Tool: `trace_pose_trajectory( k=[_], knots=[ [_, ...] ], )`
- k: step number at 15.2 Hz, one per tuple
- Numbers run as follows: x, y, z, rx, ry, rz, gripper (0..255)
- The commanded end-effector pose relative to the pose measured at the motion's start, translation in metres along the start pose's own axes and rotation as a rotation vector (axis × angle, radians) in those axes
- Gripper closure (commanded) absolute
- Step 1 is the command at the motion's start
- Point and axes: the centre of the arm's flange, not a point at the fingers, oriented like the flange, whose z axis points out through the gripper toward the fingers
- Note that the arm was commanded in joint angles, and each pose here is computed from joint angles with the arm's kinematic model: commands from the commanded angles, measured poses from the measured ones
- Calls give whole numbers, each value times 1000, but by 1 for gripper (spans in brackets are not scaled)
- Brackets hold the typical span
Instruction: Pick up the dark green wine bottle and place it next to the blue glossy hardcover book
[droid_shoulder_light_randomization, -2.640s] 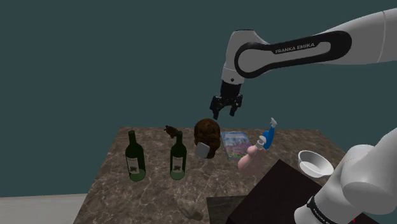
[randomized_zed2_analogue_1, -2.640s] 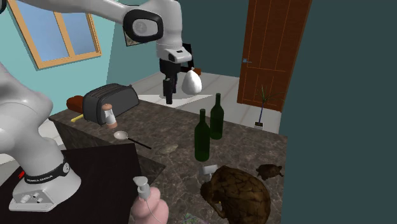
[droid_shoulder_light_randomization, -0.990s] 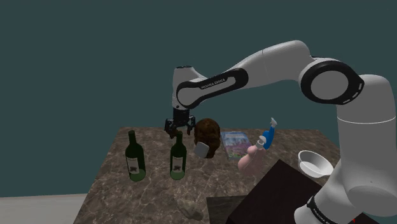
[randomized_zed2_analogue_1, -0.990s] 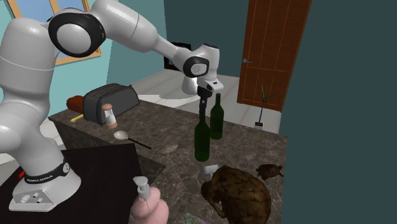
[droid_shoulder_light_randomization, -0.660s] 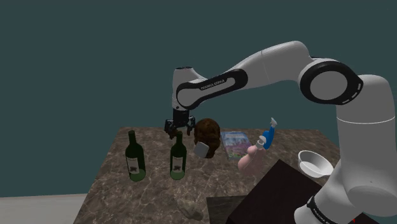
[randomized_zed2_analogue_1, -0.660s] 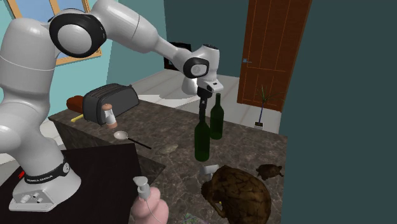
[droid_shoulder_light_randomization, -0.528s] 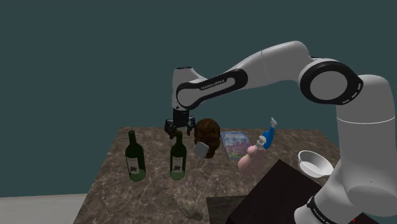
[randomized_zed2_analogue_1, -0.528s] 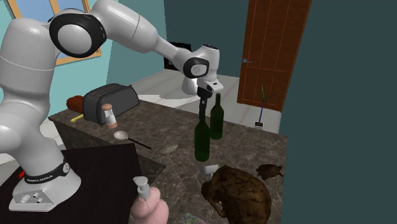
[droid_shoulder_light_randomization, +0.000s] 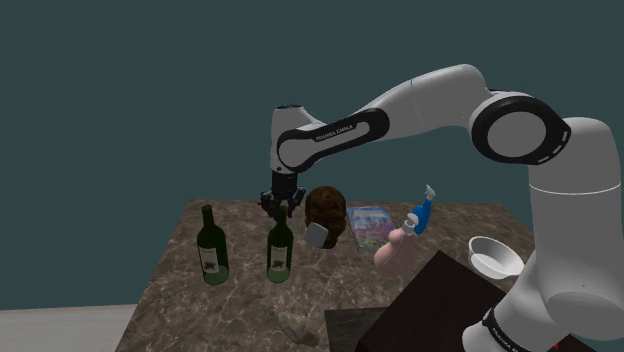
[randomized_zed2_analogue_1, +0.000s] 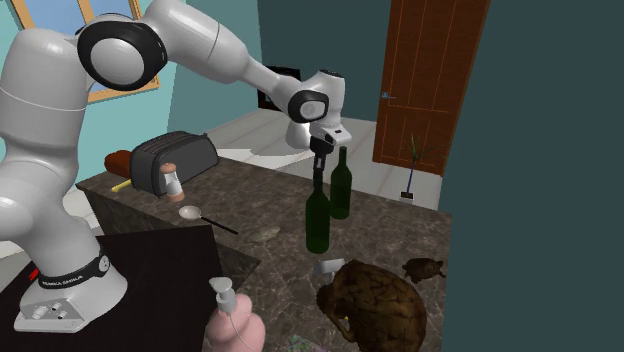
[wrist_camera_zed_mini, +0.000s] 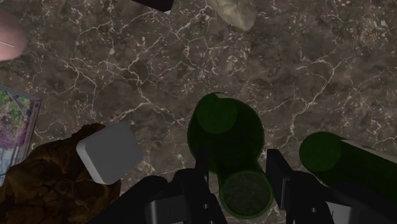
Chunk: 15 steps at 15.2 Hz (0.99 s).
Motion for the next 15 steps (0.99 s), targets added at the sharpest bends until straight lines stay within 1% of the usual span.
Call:
trace_pose_trajectory(
  k=[1, 2, 15],
  knots=[
    [0, 0, 0, 0, 0, 0, 255],
    [0, 0, 0, 0, 0, 0, 255],
    [-7, -3, -68, 0, 0, 0, 255]
  ],
)
